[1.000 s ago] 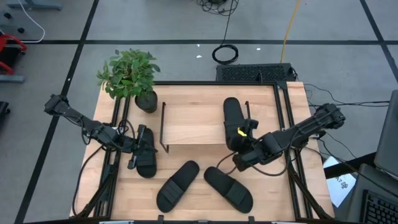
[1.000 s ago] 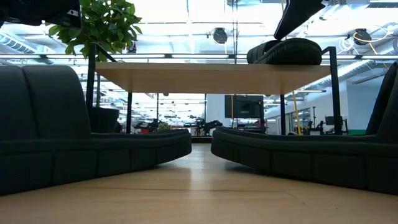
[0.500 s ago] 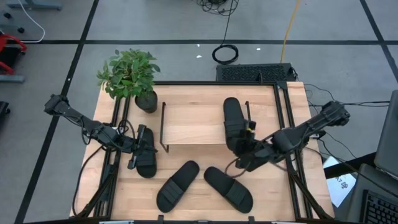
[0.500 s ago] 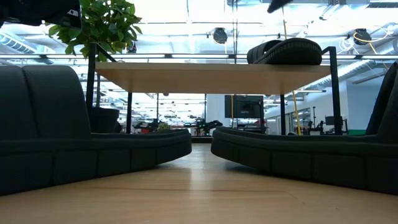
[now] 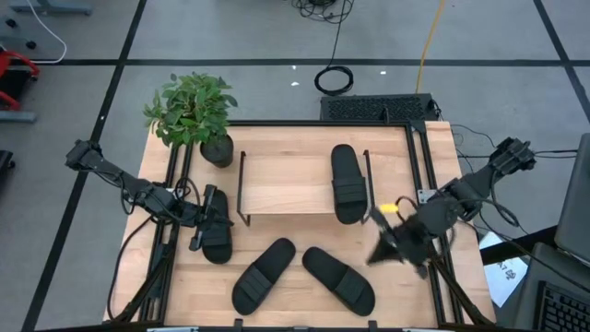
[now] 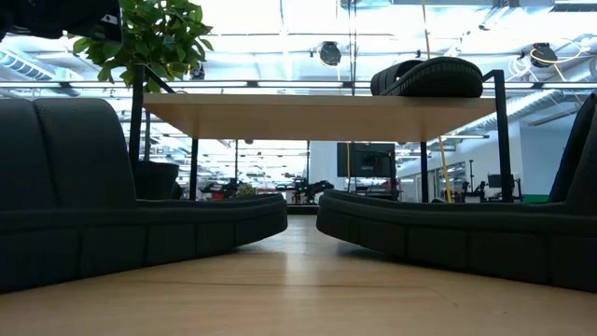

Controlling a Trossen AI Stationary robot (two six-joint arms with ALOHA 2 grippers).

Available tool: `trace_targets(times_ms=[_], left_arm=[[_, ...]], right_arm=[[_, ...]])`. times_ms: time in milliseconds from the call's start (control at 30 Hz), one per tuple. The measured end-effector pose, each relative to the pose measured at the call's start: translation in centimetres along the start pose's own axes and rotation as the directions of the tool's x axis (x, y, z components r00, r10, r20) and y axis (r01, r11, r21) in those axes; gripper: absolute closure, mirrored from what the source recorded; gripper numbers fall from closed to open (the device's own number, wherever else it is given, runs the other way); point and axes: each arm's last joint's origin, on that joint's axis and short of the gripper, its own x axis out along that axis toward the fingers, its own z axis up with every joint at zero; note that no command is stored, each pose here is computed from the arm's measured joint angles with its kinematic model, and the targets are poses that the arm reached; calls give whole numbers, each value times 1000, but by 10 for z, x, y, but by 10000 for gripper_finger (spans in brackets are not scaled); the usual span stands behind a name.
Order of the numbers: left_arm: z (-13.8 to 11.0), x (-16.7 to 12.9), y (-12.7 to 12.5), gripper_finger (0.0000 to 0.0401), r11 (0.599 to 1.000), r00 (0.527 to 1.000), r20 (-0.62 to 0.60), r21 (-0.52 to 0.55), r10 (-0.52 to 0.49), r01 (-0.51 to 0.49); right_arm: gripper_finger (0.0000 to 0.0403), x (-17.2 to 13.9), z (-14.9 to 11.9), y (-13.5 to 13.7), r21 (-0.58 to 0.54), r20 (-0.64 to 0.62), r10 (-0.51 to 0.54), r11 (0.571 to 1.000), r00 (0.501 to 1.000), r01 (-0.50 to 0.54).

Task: Pick and place slides into the shelf
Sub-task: Put the black slipper on the shelf

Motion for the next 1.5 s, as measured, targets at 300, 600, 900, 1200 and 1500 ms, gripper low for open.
trace_targets(times_ms=[300, 600, 900, 1200, 1500], left_arm=[[0, 0, 0, 393, 1000, 1000, -1, 4, 0, 0], [0, 0, 0, 394, 1000, 1000, -1, 3, 0, 0], [-3, 0, -1, 394, 1000, 999, -34, 14, -10, 11], [0, 0, 0, 394, 1000, 1000, 1, 5, 0, 0], [0, 0, 0, 393, 1000, 1000, 3, 4, 1, -1]], right_arm=[[402, 16, -63, 1, 50, 235, 116, 990, 965, -131], [399, -38, -75, -31, 236, 317, -300, 944, 900, 231], [402, -87, -78, -4, 268, 286, -310, 934, 907, 235], [403, -72, -101, 14, 263, 158, -190, 954, 969, 144], [403, -81, -121, 28, 270, 270, -306, 934, 913, 233]])
